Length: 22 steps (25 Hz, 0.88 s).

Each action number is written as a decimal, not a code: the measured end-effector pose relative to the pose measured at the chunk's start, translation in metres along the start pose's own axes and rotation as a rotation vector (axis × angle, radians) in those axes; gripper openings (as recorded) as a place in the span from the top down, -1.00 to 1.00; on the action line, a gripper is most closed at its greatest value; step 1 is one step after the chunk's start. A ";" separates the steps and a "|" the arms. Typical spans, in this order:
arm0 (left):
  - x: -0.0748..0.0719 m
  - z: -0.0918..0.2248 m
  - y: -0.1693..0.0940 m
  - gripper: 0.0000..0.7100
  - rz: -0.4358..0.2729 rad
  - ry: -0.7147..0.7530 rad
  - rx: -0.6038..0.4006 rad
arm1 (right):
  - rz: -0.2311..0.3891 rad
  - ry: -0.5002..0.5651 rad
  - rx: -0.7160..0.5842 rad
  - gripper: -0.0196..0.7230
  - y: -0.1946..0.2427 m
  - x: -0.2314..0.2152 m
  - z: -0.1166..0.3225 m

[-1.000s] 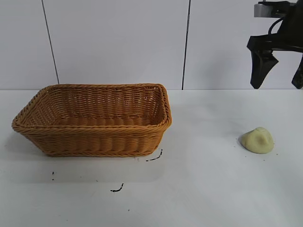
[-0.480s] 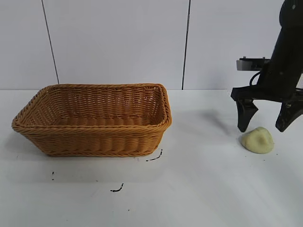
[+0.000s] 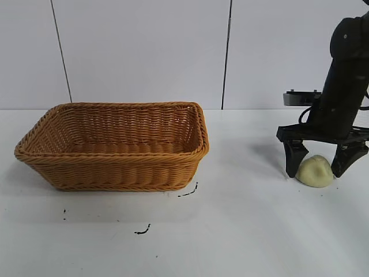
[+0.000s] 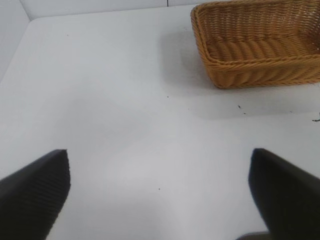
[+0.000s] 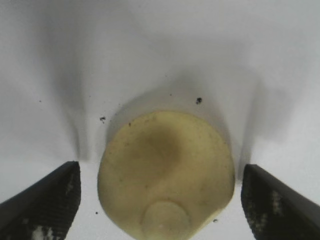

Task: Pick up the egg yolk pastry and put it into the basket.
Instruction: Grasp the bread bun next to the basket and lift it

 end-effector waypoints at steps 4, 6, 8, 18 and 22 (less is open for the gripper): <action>0.000 0.000 0.000 -0.96 0.000 0.000 0.000 | 0.000 0.000 -0.004 -0.49 0.000 0.000 0.000; 0.000 0.000 0.000 -0.96 0.000 0.000 0.000 | 0.000 0.000 -0.005 -0.30 0.000 0.000 -0.001; 0.000 0.000 0.000 -0.96 0.000 0.000 0.000 | 0.000 0.000 -0.005 -0.07 0.000 0.000 -0.001; 0.000 0.000 0.000 -0.96 0.000 0.000 0.000 | 0.001 0.000 -0.012 0.38 -0.002 0.000 -0.002; 0.000 0.000 0.000 -0.96 0.000 0.000 0.000 | 0.001 -0.001 -0.024 0.38 -0.013 0.000 -0.002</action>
Point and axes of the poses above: a point on each arm's last joint axis where the gripper is mounted, y pointing out along that axis toward the gripper, x along the wrist's bending axis when the last joint is at zero, z = x × y, the point moved 3 cm from there along y, pointing out along that axis toward the gripper
